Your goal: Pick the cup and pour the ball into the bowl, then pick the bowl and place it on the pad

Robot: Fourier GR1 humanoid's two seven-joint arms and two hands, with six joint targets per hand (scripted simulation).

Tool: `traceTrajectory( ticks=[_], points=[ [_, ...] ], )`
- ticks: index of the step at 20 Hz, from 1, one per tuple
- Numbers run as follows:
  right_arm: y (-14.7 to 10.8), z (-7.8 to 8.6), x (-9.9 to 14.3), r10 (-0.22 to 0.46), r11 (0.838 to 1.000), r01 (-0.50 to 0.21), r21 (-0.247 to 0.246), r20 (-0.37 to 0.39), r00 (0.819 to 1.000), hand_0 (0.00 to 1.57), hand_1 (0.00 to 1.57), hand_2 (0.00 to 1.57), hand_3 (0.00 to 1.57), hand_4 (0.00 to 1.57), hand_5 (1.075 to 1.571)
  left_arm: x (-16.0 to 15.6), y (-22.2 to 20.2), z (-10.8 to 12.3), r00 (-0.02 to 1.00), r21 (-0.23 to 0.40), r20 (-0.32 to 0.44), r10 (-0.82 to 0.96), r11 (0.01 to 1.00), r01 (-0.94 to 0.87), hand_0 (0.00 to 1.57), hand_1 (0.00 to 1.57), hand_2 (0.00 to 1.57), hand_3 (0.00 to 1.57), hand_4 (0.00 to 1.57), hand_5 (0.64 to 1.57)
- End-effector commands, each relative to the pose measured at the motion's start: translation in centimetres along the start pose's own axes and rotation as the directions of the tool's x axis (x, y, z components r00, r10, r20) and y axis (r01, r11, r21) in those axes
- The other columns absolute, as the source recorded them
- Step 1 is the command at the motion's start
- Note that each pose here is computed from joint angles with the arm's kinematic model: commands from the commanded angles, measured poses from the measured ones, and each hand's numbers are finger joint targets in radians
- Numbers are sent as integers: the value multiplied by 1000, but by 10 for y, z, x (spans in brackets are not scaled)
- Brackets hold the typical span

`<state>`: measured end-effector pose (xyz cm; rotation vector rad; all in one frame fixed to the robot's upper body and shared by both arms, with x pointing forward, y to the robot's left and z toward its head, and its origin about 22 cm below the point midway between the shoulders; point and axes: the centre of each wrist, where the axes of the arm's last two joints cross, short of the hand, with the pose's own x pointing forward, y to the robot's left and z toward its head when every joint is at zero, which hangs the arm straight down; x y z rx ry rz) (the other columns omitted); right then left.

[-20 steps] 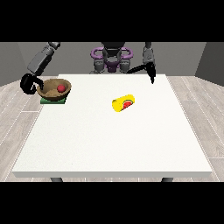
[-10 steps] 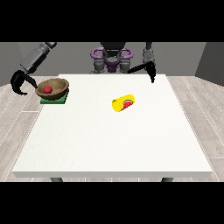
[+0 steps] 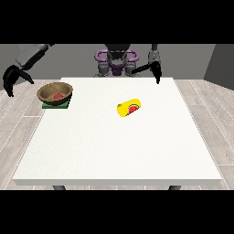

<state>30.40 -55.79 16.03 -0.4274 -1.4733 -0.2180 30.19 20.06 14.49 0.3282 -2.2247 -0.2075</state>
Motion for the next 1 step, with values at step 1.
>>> traceTrajectory(
  ticks=[1],
  points=[
    [-23, 4, 47, -12, 996, 11, 83, 11, 1000, 0, 0, 189, 288, 0, 1503, -22, 0, -1, 995, 0, -95, 8, 1000, -8, 0, 0, 0, 0, 0, 1569]
  ],
)
